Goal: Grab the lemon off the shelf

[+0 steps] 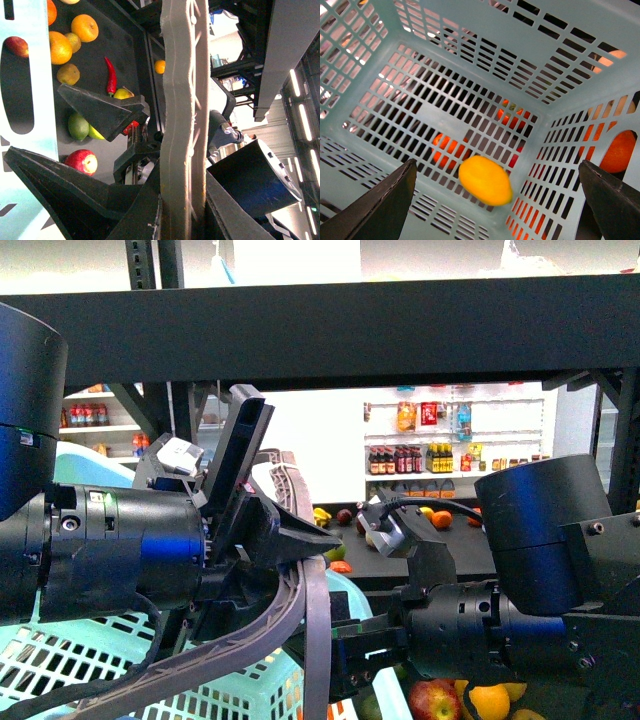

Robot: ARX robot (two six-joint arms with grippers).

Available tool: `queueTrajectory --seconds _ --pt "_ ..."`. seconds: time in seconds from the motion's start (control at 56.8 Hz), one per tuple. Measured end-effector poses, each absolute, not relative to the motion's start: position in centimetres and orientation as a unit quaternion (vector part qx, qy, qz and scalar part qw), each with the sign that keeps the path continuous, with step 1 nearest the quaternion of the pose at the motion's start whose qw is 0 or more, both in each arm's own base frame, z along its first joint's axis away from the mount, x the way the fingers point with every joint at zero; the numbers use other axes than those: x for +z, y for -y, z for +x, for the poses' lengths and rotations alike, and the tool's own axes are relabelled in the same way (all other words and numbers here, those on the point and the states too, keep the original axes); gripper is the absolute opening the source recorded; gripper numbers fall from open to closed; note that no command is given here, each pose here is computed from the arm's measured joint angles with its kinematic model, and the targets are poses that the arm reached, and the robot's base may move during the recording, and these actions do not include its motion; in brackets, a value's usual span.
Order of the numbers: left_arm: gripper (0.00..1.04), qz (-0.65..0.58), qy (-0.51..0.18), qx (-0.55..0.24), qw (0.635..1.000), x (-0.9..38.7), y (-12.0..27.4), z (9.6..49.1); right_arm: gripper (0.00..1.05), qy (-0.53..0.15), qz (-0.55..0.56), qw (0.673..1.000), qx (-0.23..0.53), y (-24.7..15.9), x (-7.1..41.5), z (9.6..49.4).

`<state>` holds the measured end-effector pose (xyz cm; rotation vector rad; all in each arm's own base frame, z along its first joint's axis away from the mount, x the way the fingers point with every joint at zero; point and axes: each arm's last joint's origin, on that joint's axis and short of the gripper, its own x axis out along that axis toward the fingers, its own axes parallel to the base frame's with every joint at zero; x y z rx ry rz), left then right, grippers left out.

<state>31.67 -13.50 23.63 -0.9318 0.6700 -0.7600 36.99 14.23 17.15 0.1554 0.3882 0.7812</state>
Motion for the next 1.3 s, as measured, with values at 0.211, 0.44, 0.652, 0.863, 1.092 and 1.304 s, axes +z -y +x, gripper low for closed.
queueTrajectory --seconds 0.211,0.44,0.652,0.863,1.092,1.304 --pt "0.13 -0.431 -0.31 -0.352 0.771 23.6 13.5 31.7 0.97 -0.186 0.092 0.902 0.379 -13.8 17.5 37.1" --pt "0.13 -0.433 -0.312 -0.352 0.769 23.7 13.5 31.7 0.97 -0.131 0.134 0.919 0.348 -9.1 21.0 37.5" --pt "0.13 -0.432 -0.311 -0.351 0.771 23.6 13.5 31.7 0.97 -0.121 0.134 0.946 0.27 -2.8 20.5 38.9" --pt "0.13 -0.432 -0.311 -0.352 0.77 23.6 13.6 31.7 0.97 -0.185 0.052 0.951 0.242 -1.2 13.2 41.2" --pt "0.13 -0.432 -0.311 -0.351 0.77 23.6 13.5 31.7 0.97 -0.238 -0.11 0.921 0.287 -2.6 3.8 42.7" --pt "0.13 -0.432 -0.311 -0.351 0.77 23.6 13.5 31.7 0.97 -0.231 -0.231 0.876 0.355 -5.0 -1.6 45.1"
